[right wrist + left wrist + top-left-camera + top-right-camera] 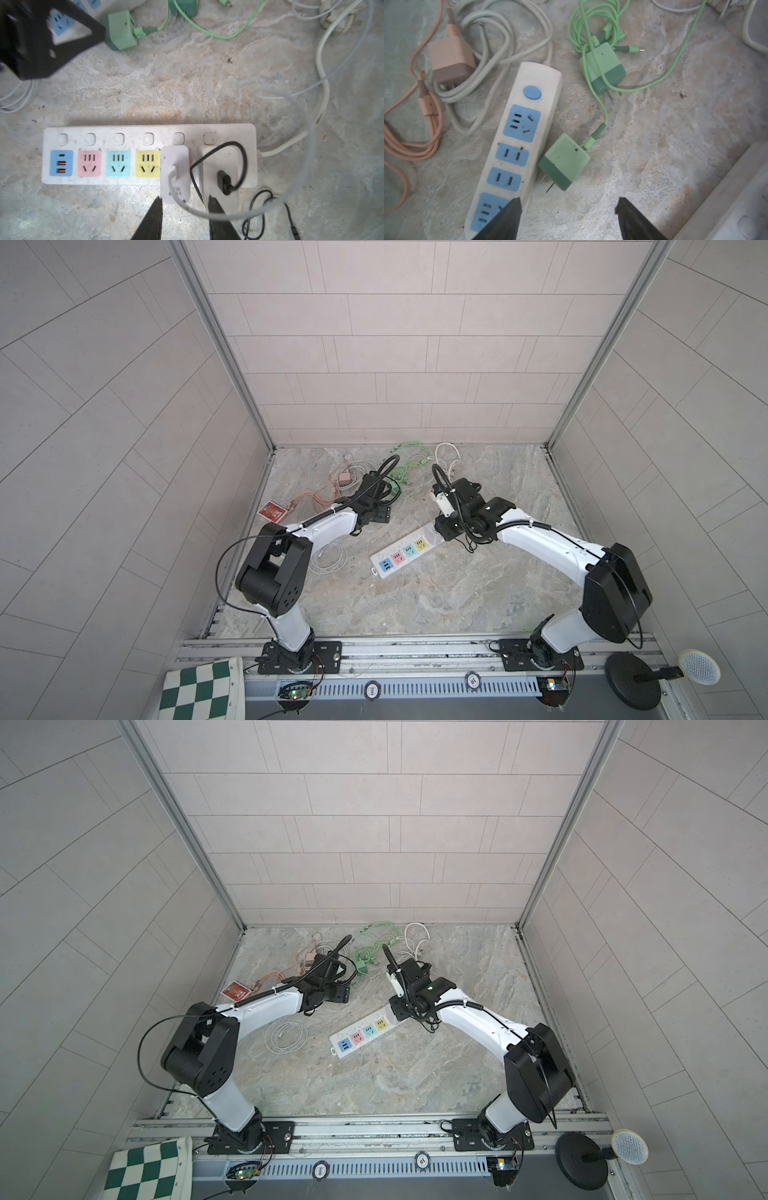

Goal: Insert plugs into power strip
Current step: Insert the plug into the socket, then pick up the plug from the top-center of the table.

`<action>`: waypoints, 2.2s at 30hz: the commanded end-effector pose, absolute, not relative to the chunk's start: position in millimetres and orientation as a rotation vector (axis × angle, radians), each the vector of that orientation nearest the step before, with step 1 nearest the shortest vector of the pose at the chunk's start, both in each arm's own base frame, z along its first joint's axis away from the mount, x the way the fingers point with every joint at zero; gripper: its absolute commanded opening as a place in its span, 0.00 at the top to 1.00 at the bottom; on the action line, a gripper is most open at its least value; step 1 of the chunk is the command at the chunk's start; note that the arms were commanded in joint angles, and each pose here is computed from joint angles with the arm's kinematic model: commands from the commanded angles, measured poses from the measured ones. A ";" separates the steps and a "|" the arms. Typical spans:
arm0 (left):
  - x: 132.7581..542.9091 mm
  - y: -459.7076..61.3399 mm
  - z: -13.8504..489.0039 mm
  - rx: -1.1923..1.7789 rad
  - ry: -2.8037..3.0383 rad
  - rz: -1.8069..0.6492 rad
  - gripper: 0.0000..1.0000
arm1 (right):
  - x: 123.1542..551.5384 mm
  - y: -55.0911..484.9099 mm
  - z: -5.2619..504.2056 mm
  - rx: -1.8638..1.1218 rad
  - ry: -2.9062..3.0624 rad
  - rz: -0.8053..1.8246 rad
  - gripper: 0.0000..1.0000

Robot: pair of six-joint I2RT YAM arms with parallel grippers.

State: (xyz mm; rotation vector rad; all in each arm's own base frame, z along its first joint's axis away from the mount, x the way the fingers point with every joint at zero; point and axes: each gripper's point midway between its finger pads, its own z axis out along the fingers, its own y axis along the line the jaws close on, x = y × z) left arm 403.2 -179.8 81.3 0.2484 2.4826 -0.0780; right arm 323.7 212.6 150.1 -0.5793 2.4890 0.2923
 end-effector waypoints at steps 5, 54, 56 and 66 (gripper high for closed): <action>404.8 -185.1 63.7 0.456 2.573 0.123 0.26 | 302.0 189.1 176.8 -0.497 2.435 0.367 0.63; 387.2 -185.4 4.6 0.702 2.872 0.259 0.35 | 293.6 174.8 189.3 -0.419 2.403 0.443 0.63; 386.2 -183.7 0.3 0.695 2.887 0.261 0.42 | 293.5 175.0 191.7 -0.419 2.396 0.445 0.63; 389.0 -196.7 34.3 0.585 2.786 0.080 0.60 | 293.5 167.0 209.0 -0.302 2.410 0.536 0.63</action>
